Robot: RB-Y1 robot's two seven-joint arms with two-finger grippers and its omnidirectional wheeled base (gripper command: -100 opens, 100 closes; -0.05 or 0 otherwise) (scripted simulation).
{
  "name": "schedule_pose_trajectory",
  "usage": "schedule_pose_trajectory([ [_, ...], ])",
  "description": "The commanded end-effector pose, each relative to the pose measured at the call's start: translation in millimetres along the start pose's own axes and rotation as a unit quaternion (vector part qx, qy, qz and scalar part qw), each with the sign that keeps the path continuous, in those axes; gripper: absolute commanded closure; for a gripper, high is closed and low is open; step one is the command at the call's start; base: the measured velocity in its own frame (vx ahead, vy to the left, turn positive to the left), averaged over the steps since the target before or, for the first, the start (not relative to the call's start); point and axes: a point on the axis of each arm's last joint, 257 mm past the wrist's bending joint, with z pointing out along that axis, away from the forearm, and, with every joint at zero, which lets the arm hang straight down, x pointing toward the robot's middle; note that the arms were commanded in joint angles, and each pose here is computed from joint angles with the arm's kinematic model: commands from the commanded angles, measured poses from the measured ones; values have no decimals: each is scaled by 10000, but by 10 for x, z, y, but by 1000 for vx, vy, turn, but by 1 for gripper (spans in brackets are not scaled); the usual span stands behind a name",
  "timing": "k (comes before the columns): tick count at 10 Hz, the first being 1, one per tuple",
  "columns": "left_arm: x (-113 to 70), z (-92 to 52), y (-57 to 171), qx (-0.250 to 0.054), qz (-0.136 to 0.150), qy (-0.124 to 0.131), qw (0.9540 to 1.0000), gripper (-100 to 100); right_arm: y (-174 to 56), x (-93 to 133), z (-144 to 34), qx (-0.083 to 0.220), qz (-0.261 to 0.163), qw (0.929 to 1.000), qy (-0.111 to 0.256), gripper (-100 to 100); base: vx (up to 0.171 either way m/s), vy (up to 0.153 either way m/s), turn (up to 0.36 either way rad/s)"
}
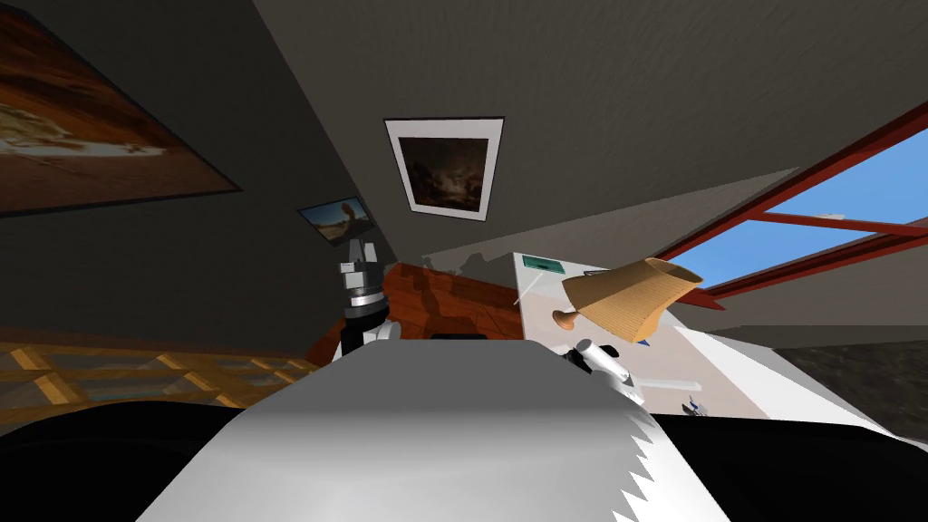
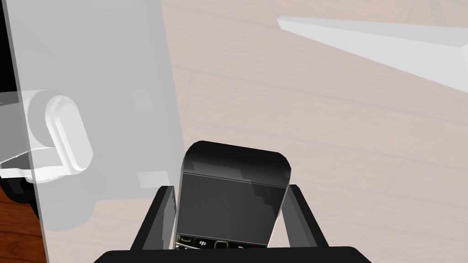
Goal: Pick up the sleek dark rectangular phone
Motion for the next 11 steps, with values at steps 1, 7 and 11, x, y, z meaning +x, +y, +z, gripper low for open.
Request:
schedule_pose_trajectory([
  [1,0,0,0,0,0,0,10000,0,0,0,0,0,0,10000,0,0,0,0,0],
  [7,0,1,0,1,0,0,10000,0,60,36,-111,-119,426,9990,60,100,-76,-37,158],
  [11,0,0,0,0,0,0,10000,0,45,45,-166,-142,625,9979,85,100,-56,-18,112],
])
